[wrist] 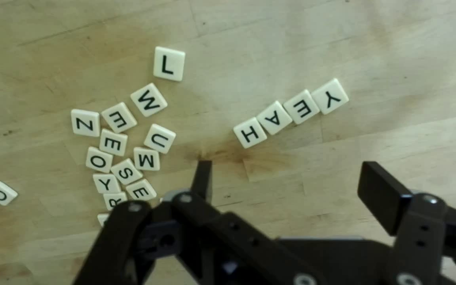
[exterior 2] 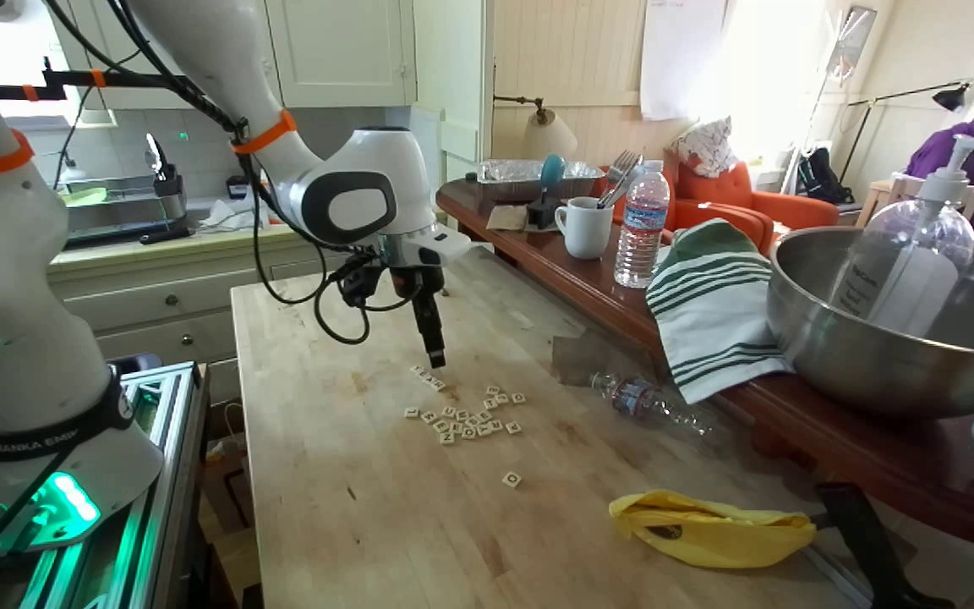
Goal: Move the small objects on the table
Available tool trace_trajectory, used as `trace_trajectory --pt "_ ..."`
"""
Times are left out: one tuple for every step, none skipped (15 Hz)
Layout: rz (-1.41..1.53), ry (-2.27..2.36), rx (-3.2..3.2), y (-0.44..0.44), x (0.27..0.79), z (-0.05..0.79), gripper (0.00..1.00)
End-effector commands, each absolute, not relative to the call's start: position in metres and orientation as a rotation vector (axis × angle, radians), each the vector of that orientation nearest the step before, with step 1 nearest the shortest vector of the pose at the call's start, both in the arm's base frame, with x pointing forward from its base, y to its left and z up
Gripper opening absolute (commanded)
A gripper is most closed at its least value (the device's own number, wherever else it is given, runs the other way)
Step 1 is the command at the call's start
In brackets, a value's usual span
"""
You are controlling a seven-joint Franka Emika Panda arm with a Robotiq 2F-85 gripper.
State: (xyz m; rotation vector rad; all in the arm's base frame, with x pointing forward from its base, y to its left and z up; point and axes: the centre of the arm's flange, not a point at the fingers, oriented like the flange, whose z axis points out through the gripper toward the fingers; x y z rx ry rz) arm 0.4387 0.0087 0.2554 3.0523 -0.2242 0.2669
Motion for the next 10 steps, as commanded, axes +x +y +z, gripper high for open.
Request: trace_trajectory --pt "0.264 -0.054 3.041 0.0140 0.4305 0.2659 1.00" --pt "0.266 -0.019 3.040 0.0155 0.4310 0.2672 1.00" --pt "0.266 -0.001 3.042 0.0173 0.4319 0.2682 1.00" --pt "0.265 0.023 3.047 0.0193 0.4328 0.2688 1.00" --pt "0.260 0.043 3.044 0.0207 0.4335 0.2690 1.00" --pt "0.289 -0.012 3.051 0.0200 0.4396 0.2632 1.00" --pt "0.289 0.006 3.050 0.0212 0.4395 0.2634 1.00" --pt "0.289 0.012 3.050 0.0219 0.4395 0.2634 1.00" --pt "0.289 0.015 3.050 0.0223 0.4395 0.2635 1.00" --pt "0.289 0.017 3.050 0.0224 0.4395 0.2635 1.00"
